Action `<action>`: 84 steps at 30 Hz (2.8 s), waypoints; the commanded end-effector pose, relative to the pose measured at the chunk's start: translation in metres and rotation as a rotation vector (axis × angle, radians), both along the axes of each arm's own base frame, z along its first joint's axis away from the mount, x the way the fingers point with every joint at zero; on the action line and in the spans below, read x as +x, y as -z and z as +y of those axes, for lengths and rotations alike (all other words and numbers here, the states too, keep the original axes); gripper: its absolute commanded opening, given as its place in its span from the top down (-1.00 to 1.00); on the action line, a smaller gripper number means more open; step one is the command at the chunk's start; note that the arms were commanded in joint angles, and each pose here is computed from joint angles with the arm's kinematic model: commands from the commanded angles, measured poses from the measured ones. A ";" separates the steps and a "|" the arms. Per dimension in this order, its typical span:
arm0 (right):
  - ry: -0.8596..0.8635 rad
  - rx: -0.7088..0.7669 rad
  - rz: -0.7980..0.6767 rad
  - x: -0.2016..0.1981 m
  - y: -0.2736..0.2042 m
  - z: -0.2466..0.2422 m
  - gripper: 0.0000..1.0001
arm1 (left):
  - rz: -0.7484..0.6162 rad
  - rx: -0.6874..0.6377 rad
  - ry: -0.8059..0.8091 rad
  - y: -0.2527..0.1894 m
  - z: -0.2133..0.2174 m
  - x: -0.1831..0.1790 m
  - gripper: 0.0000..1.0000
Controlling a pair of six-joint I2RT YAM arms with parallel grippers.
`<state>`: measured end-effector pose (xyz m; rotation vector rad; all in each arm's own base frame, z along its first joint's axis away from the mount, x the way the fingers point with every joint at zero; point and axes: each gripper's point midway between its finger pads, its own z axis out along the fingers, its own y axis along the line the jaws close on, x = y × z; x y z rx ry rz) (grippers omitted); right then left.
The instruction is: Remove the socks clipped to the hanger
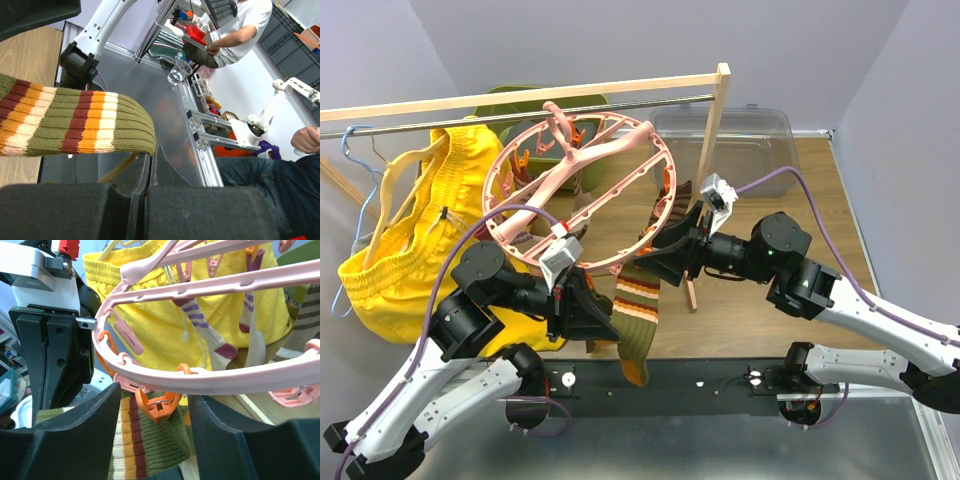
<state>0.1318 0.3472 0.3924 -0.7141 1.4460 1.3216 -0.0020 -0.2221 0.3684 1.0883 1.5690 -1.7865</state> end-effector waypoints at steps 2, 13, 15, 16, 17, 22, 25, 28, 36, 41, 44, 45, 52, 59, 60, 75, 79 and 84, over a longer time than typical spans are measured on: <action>0.013 0.043 -0.026 0.000 -0.006 -0.003 0.02 | -0.003 -0.017 0.047 -0.007 0.006 -0.011 1.00; 0.063 0.010 0.016 0.005 0.006 -0.009 0.99 | 0.017 -0.004 0.049 0.001 0.006 -0.011 1.00; 0.066 -0.011 0.027 0.006 0.010 -0.009 0.99 | 0.014 -0.005 0.049 0.000 0.005 -0.011 1.00; 0.065 -0.017 0.030 0.006 0.009 -0.009 0.93 | 0.014 -0.005 0.049 0.000 0.005 -0.011 1.00; 0.060 -0.030 0.036 0.005 0.011 -0.008 0.43 | 0.014 -0.005 0.049 0.000 0.005 -0.011 1.00; 0.020 -0.154 0.127 -0.006 0.041 -0.013 -0.77 | 0.005 -0.011 0.034 -0.004 0.004 -0.008 1.00; -0.089 -0.160 0.147 -0.030 0.047 -0.017 -1.00 | 0.003 -0.008 0.024 -0.006 0.003 -0.006 1.00; -0.222 -0.143 0.176 -0.057 0.043 -0.021 -1.00 | 0.009 0.029 -0.043 -0.003 -0.003 0.008 1.00; -0.457 -0.166 0.249 -0.092 0.042 -0.013 -1.00 | 0.070 0.113 -0.142 0.011 -0.015 0.034 1.00; -0.485 -0.187 0.273 -0.092 0.051 -0.005 -0.98 | 0.084 0.098 -0.167 0.003 -0.016 0.037 1.00; -0.488 -0.166 0.273 -0.092 0.050 -0.003 -0.59 | 0.091 0.097 -0.168 0.003 -0.016 0.037 1.00; -0.479 -0.168 0.275 -0.091 0.054 -0.003 -0.28 | 0.093 0.098 -0.166 0.003 -0.016 0.037 1.00; -0.174 -0.235 0.303 -0.055 0.083 -0.026 0.99 | 0.057 0.097 -0.149 0.005 -0.013 0.033 0.06; 0.343 -0.380 0.460 -0.007 0.137 -0.098 0.99 | -0.037 0.095 -0.221 -0.001 -0.009 0.043 -0.43; 0.409 -0.398 0.468 -0.001 0.144 -0.108 0.99 | -0.035 0.111 -0.240 0.001 -0.009 0.046 -0.43; 1.243 -0.562 0.494 0.110 0.132 -0.231 0.99 | -0.042 0.083 -0.223 -0.003 -0.011 0.044 -0.28; 1.213 -0.545 0.549 0.160 0.133 -0.258 0.99 | -0.047 0.071 -0.225 -0.006 -0.009 0.042 -0.27; 1.234 -0.544 0.566 0.243 0.117 -0.287 0.99 | -0.044 0.038 -0.234 -0.016 -0.004 0.037 -0.26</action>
